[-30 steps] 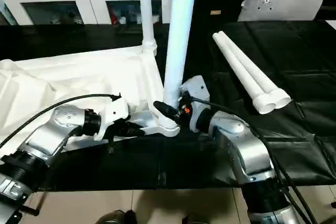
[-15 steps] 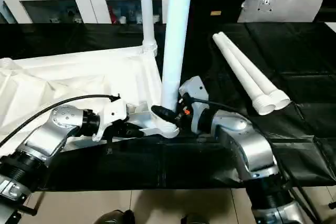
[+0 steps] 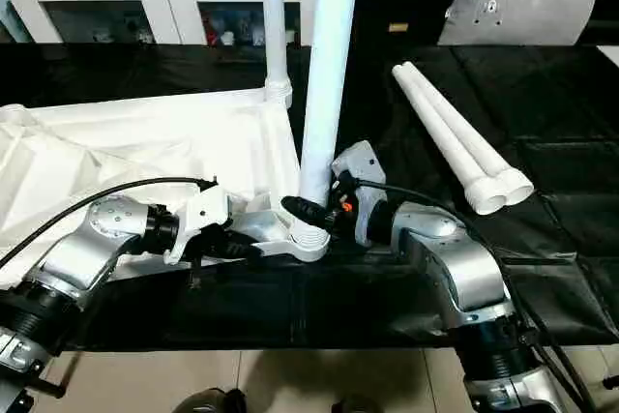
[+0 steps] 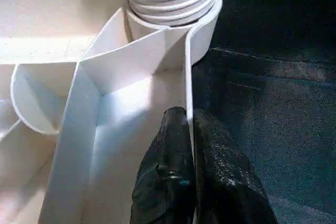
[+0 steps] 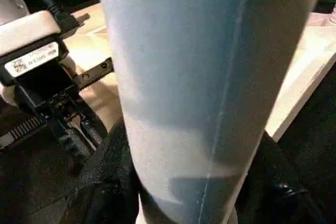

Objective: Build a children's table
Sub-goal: Insert table leg to table base

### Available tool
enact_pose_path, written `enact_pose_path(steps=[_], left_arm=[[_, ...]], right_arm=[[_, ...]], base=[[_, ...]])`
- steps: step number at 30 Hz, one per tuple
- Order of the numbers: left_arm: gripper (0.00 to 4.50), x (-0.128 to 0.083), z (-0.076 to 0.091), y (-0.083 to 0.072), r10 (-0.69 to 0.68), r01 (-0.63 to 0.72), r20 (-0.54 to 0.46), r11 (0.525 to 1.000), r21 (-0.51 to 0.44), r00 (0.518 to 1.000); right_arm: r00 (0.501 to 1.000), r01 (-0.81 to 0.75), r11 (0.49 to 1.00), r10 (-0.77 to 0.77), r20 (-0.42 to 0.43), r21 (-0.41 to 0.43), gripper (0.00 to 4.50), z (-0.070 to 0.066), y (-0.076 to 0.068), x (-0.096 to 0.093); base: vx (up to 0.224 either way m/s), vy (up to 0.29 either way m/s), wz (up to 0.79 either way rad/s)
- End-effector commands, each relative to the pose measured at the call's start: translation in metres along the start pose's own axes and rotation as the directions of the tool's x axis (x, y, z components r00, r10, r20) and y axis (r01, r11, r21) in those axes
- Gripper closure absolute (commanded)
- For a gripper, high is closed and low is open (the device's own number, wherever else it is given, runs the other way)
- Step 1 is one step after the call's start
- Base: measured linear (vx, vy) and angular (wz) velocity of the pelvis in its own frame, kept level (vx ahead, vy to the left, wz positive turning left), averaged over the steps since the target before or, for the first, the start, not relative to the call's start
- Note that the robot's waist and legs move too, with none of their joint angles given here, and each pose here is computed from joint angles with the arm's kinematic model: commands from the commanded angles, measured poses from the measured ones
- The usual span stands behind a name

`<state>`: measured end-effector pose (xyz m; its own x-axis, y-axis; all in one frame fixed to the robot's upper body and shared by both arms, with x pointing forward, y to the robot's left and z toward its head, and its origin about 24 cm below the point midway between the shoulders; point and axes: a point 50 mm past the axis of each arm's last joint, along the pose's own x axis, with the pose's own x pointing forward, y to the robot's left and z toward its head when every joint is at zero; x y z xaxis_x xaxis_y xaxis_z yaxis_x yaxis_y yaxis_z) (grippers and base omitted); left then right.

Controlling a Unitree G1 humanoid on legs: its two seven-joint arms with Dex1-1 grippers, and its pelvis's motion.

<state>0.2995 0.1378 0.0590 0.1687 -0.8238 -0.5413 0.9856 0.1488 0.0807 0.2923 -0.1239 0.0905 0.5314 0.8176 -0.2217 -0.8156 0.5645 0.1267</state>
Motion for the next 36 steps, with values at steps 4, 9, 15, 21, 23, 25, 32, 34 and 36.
enact_pose_path(steps=[4,9,15,21,23,25,32,34,36], left_arm=[[4.5,-0.005,0.003,0.002,0.0,0.0,0.006,1.0,0.031,1.0],[4.5,-0.007,0.003,0.004,0.018,-0.019,0.01,1.0,0.024,1.0],[4.5,-0.006,0.005,0.009,0.053,-0.054,0.025,0.998,0.019,0.998],[4.5,-0.005,0.004,0.009,0.06,-0.061,0.022,0.998,0.024,0.998],[4.5,-0.005,0.004,0.008,0.059,-0.06,0.02,0.998,0.027,0.998],[4.5,-0.005,0.003,0.008,0.057,-0.057,0.013,0.998,0.036,0.998],[4.5,-0.007,0.002,0.005,0.035,-0.034,-0.009,0.997,0.065,0.999],[4.5,-0.006,0.003,0.004,0.025,-0.024,-0.008,0.997,0.071,1.0],[4.5,-0.006,0.003,0.004,0.025,-0.024,-0.008,0.997,0.071,1.0]], right_arm=[[0.997,0.067,0.978,-0.058,-0.054,0.198,2.61,-0.034,-0.008,-0.005],[0.995,0.101,0.957,-0.097,-0.029,0.271,2.61,-0.049,-0.01,-0.013],[0.99,0.136,0.957,-0.141,0.001,0.257,2.61,-0.075,0.004,-0.029],[0.988,0.153,0.985,-0.15,-0.044,0.076,2.61,-0.079,0.013,-0.035],[0.989,0.141,0.988,-0.138,-0.051,0.055,2.61,-0.079,0.015,-0.034],[0.992,0.099,0.995,-0.099,-0.077,0.0,2.61,-0.078,0.017,-0.03],[0.985,-0.067,0.995,0.053,-0.167,-0.078,2.61,-0.068,0.013,-0.008],[0.97,-0.137,0.988,0.12,-0.21,-0.067,2.61,-0.067,0.013,-0.004],[0.97,-0.137,0.988,0.12,-0.21,-0.067,2.61,-0.067,0.013,-0.004]], base=[[0.0,0.0,0.0],[0.0,0.0,0.0],[0.0,0.0,0.0],[0.0,0.0,0.0],[0.0,0.0,0.0],[0.0,0.0,0.0],[0.0,0.0,0.0],[0.0,0.0,0.0],[0.0,0.0,0.0]])
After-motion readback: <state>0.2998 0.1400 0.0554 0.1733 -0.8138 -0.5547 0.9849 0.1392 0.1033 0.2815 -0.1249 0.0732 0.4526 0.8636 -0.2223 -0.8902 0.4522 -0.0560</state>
